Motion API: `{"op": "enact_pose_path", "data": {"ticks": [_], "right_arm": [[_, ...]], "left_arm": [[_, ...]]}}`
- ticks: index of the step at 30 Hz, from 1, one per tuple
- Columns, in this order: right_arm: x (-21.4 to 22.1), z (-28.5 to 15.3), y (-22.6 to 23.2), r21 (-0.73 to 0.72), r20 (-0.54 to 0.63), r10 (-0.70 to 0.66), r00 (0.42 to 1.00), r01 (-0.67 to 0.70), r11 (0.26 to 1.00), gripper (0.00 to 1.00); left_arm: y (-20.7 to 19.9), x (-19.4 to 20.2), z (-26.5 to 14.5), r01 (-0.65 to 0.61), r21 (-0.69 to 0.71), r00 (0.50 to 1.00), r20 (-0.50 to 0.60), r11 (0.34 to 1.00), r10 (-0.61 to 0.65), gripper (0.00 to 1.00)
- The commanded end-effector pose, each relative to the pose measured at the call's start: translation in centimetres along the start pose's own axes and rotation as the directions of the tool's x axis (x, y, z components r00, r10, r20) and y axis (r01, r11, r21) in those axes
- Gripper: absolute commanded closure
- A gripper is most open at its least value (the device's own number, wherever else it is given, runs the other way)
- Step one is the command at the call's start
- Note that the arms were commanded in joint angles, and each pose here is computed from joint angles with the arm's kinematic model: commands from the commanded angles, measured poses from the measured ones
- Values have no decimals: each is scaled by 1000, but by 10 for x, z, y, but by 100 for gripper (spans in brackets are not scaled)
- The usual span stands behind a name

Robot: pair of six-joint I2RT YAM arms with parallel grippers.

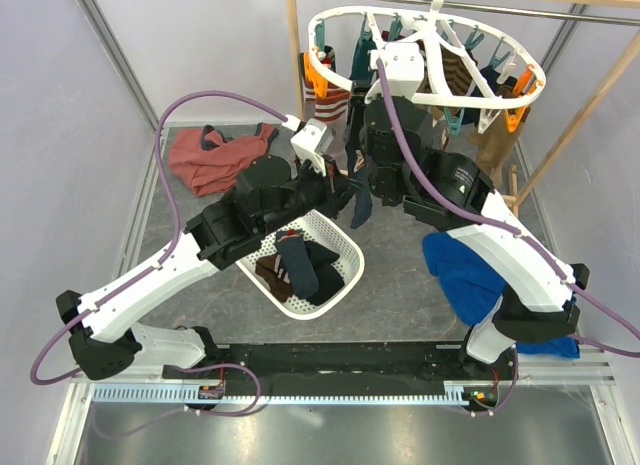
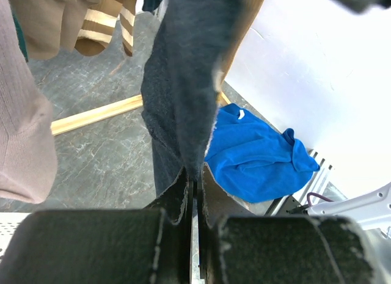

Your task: Remove the socks clipped to the hanger

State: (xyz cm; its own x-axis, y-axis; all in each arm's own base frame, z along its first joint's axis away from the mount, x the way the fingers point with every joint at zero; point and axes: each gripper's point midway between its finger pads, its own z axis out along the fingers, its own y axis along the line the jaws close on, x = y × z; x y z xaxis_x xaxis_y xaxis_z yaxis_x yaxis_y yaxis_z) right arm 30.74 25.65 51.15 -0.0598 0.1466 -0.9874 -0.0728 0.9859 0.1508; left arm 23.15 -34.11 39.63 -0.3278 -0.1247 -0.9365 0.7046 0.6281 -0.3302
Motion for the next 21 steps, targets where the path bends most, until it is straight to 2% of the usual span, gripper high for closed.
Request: {"op": "enact_pose_path", "data": {"ticks": [1,4,7,9,10,12,13,16,21], "right_arm": [[-10,-1,-8,35,37,3,999,-4,999,72],[-11,-3,-8,23,38,16,999,-17,1000,80],[-9,-6,-7,-4,31,41,999,-41,999,80],[-5,-8,-1,-44,14,69,998,-68,997,74],[-8,-12,-3,-62,15,92,996,-91,994,63],[-9,-20,-3,-102,0,137,991,-136,985,54],[-11,-24,-5,-111,-4,154,988,-154,982,45],[-14,-37,-14,-148,-21,194,981,-195,970,34],[-6,-61,-28,-231,-54,202,978,-209,950,26]], "left_arm": [[-10,-16,-11,28,33,998,57,999,-30,98],[-9,-13,-10,37,24,998,50,999,-38,98],[-7,-12,-11,41,13,998,48,999,-42,98],[-5,-12,-11,47,5,998,47,999,-48,98],[-5,-12,-11,48,4,998,49,999,-48,98],[-6,-13,-12,55,5,997,47,998,-55,98],[-6,-13,-12,58,7,997,46,998,-58,98],[-9,-13,-13,68,19,997,39,997,-69,98],[-14,-13,-13,80,41,996,27,996,-81,98]]}}
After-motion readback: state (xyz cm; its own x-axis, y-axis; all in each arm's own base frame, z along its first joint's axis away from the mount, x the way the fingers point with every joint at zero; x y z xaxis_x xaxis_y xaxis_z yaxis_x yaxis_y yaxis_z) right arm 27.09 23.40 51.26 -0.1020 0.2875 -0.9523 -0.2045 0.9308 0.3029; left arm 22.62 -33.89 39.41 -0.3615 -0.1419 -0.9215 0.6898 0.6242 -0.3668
